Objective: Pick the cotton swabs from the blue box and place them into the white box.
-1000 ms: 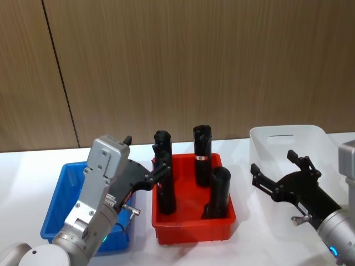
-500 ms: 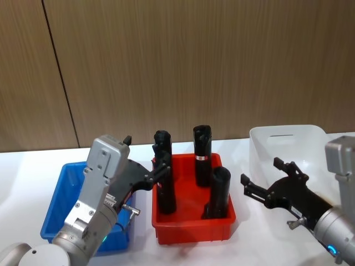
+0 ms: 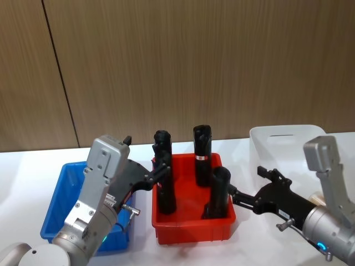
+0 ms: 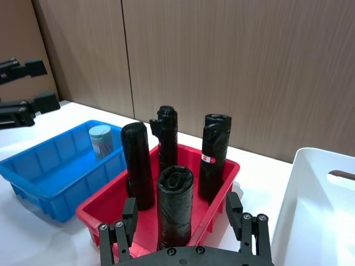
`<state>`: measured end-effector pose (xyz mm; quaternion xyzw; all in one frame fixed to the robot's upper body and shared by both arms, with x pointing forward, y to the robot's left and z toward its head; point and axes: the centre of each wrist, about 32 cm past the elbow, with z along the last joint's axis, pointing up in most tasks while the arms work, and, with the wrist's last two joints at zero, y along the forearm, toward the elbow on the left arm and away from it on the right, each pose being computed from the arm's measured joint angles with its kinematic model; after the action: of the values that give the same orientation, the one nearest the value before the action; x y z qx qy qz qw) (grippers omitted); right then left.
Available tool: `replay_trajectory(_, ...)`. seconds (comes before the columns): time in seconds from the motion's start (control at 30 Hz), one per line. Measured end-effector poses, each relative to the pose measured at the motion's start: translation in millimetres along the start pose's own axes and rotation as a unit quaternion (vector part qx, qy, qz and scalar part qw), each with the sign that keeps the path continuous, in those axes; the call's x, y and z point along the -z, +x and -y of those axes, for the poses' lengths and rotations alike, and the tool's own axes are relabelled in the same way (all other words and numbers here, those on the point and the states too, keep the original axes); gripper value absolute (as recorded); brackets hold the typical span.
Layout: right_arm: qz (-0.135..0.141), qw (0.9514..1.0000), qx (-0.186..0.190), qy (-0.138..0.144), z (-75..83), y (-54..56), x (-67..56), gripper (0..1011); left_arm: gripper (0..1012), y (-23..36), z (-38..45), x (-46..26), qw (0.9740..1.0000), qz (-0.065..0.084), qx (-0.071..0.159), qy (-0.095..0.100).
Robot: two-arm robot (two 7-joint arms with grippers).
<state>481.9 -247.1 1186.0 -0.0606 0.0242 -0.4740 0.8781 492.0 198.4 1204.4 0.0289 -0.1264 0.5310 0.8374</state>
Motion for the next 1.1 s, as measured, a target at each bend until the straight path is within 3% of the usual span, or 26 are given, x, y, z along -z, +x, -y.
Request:
replay_trajectory(0.57,-0.009,0.9996,-0.013,-0.022,-28.6,4.5,5.7,1002,1004,0.0,0.0,0.0,1.0,0.0,0.0,0.0)
replay_trajectory(1.1,-0.013,0.9985,-0.03,-0.045,-53.8,1.0,14.2,1001,1004,0.0,0.0,0.0,1.0,0.0,0.0,0.0)
